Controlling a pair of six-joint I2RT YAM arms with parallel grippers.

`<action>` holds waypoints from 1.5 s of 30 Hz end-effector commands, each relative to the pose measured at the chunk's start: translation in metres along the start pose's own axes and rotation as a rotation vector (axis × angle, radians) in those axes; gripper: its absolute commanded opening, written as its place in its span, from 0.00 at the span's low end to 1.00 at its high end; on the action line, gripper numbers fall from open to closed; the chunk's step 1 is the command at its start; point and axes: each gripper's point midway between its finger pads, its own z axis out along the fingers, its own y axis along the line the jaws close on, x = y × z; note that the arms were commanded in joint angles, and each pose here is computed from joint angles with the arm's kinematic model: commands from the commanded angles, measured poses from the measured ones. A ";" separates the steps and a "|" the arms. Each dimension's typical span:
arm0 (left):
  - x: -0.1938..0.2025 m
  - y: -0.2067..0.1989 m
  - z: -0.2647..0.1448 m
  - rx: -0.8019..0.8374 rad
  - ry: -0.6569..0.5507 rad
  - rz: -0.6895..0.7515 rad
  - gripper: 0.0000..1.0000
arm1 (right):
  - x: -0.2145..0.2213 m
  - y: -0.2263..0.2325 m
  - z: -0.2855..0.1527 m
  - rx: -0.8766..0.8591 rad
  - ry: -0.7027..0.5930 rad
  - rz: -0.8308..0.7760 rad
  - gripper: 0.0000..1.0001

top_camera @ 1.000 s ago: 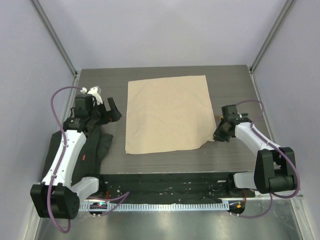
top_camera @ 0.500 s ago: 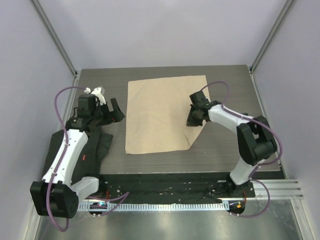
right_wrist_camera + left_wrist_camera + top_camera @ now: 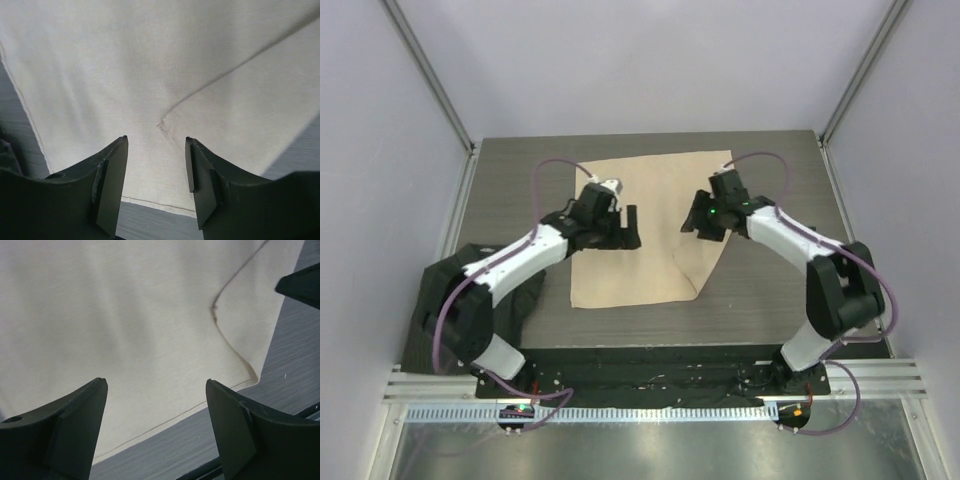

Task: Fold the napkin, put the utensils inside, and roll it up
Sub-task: Fold the napkin

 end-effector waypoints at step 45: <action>0.030 -0.115 0.160 0.004 0.095 0.102 0.27 | -0.005 -0.124 -0.130 0.002 -0.237 0.150 0.56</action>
